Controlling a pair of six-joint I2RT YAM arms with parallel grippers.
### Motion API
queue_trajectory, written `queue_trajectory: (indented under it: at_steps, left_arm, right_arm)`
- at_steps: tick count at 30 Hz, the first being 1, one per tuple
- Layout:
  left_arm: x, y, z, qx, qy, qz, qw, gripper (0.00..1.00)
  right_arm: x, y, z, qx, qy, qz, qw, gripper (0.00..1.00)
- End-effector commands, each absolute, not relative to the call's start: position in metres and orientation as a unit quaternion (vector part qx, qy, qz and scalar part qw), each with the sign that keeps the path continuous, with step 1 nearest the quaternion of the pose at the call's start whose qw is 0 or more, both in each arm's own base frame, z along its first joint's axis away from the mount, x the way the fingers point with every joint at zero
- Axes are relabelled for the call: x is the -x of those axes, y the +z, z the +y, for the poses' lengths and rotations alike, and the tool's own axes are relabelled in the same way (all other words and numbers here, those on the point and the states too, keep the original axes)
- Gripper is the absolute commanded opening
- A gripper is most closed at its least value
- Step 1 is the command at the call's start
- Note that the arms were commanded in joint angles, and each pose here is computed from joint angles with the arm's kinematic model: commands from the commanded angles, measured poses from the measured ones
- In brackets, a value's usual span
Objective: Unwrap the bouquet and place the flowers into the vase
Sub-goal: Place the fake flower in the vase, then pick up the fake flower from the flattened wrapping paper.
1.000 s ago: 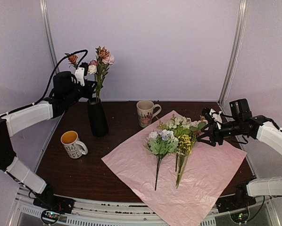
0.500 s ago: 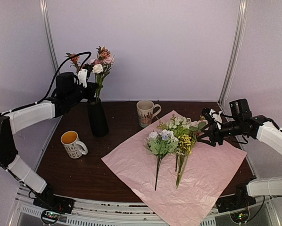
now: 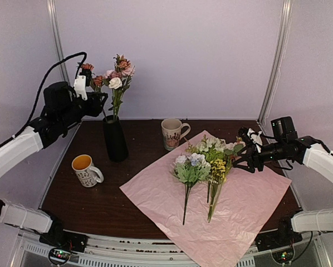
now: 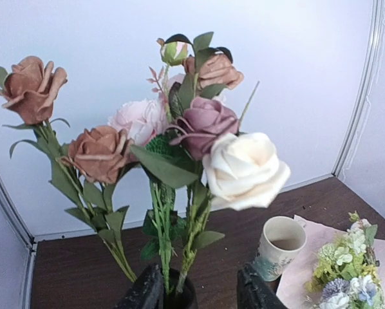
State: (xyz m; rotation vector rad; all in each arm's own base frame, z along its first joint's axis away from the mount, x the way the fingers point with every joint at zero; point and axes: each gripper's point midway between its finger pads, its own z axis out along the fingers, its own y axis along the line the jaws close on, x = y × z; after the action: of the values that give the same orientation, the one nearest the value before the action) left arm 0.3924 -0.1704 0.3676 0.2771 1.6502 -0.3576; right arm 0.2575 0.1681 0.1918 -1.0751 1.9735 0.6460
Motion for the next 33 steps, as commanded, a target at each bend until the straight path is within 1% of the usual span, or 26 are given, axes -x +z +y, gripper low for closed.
queue_trajectory:
  at_steps: [1, 5, 8, 15, 18, 21, 29, 33]
  left_arm:
    - [-0.355, 0.324, -0.175, -0.108, -0.154, 0.774, 0.605, 0.42]
    - [-0.313, 0.291, -0.224, -0.161, -0.208, 0.798, 0.542, 0.42]
    - [-0.286, 0.258, -0.264, -0.217, -0.217, 0.819, 0.484, 0.41]
    - [-0.23, 0.188, -0.369, -0.326, -0.256, 0.83, 0.373, 0.4]
    - [-0.215, 0.152, -0.406, -0.36, -0.255, 0.843, 0.308, 0.4]
    - [-0.21, 0.118, -0.424, -0.35, -0.243, 0.872, 0.24, 0.4]
    - [-0.194, 0.088, -0.453, -0.322, -0.28, 0.882, 0.198, 0.42]
    - [-0.194, 0.074, -0.458, -0.32, -0.262, 0.891, 0.19, 0.42]
  right_arm:
    - [-0.263, 0.203, 0.169, 0.426, 0.249, 0.771, 0.403, 0.62]
    - [-0.265, 0.2, 0.168, 0.423, 0.246, 0.774, 0.401, 0.62]
    - [-0.267, 0.195, 0.17, 0.42, 0.254, 0.778, 0.393, 0.62]
    - [-0.273, 0.183, 0.169, 0.414, 0.255, 0.792, 0.369, 0.61]
    - [-0.275, 0.182, 0.167, 0.411, 0.246, 0.795, 0.372, 0.62]
    - [-0.275, 0.181, 0.165, 0.41, 0.24, 0.796, 0.375, 0.62]
    - [-0.277, 0.182, 0.164, 0.41, 0.235, 0.796, 0.377, 0.62]
    - [-0.277, 0.181, 0.164, 0.41, 0.236, 0.797, 0.374, 0.62]
